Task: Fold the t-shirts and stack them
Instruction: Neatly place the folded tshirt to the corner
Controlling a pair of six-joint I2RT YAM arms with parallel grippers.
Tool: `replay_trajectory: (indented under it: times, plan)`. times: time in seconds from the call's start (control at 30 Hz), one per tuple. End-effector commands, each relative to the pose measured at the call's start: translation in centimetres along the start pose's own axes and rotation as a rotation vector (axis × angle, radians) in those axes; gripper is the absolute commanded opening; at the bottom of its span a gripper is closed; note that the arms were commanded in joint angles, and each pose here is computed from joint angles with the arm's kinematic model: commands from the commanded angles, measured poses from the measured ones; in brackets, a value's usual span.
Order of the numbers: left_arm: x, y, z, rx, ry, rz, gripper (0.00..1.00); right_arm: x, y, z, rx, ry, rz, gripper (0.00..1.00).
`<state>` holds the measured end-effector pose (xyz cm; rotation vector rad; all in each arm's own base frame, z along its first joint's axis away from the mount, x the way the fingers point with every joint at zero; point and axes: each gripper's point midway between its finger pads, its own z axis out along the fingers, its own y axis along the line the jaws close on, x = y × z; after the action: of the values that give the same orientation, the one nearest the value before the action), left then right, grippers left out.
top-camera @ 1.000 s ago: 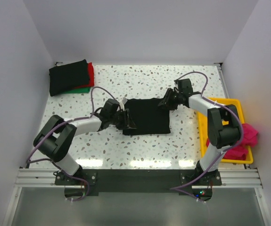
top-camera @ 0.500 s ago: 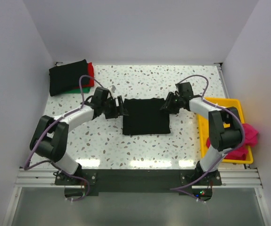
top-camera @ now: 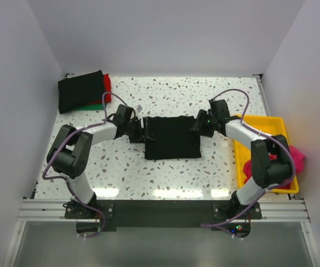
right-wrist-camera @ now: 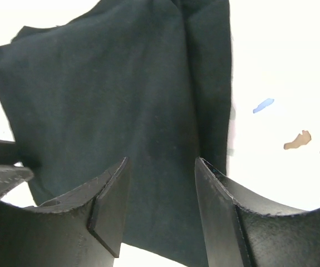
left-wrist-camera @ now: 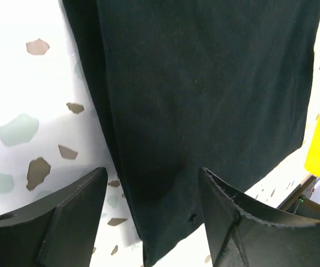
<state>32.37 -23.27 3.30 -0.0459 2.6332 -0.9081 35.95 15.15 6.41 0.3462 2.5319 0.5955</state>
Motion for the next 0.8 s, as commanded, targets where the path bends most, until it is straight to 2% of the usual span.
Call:
replay_trajectory:
  times: [0.0, 0.13, 0.33, 0.43, 0.47, 0.53, 0.57, 0.6, 0.7, 0.77]
  plan:
    - [0.4, 1.8, 1.1, -0.062, 0.012, -0.008, 0.7, 0.1, -0.3, -0.8, 0.029, -0.023, -0.035, 0.55]
    - [1.3, 3.3, 2.0, -0.155, 0.018, -0.015, 0.67, 0.5, -0.4, -0.9, 0.031, -0.02, -0.038, 0.55]
    - [2.6, 3.2, 4.3, -0.218, 0.046, -0.002, 0.58, 0.9, -0.1, -1.4, 0.018, -0.023, -0.038, 0.55]
    - [2.8, 3.5, 5.0, -0.266, 0.048, 0.015, 0.45, 1.2, 0.5, -2.3, -0.006, -0.028, -0.041, 0.55]
    - [2.7, 3.6, 5.0, -0.283, 0.041, 0.022, 0.34, 1.4, 0.6, -2.5, -0.01, -0.03, -0.04, 0.54]
    - [1.8, 4.1, 4.8, -0.354, 0.012, 0.044, 0.19, 2.0, 1.3, -3.5, -0.033, -0.038, -0.053, 0.54]
    - [1.4, 4.2, 4.7, -0.378, 0.005, 0.065, 0.03, 2.1, 1.6, -4.0, -0.041, -0.045, -0.055, 0.54]
    - [-0.7, 4.3, 4.5, -0.43, -0.052, 0.088, 0.0, 2.6, 2.1, -4.6, -0.053, -0.045, -0.067, 0.54]
    - [-3.1, 5.6, 2.7, -0.594, -0.08, 0.142, 0.0, 3.4, 2.7, -5.6, -0.062, -0.054, -0.085, 0.54]
    - [-6.6, 6.5, 0.7, -0.757, -0.151, 0.188, 0.0, 4.0, 3.4, -6.6, -0.081, -0.057, -0.109, 0.54]
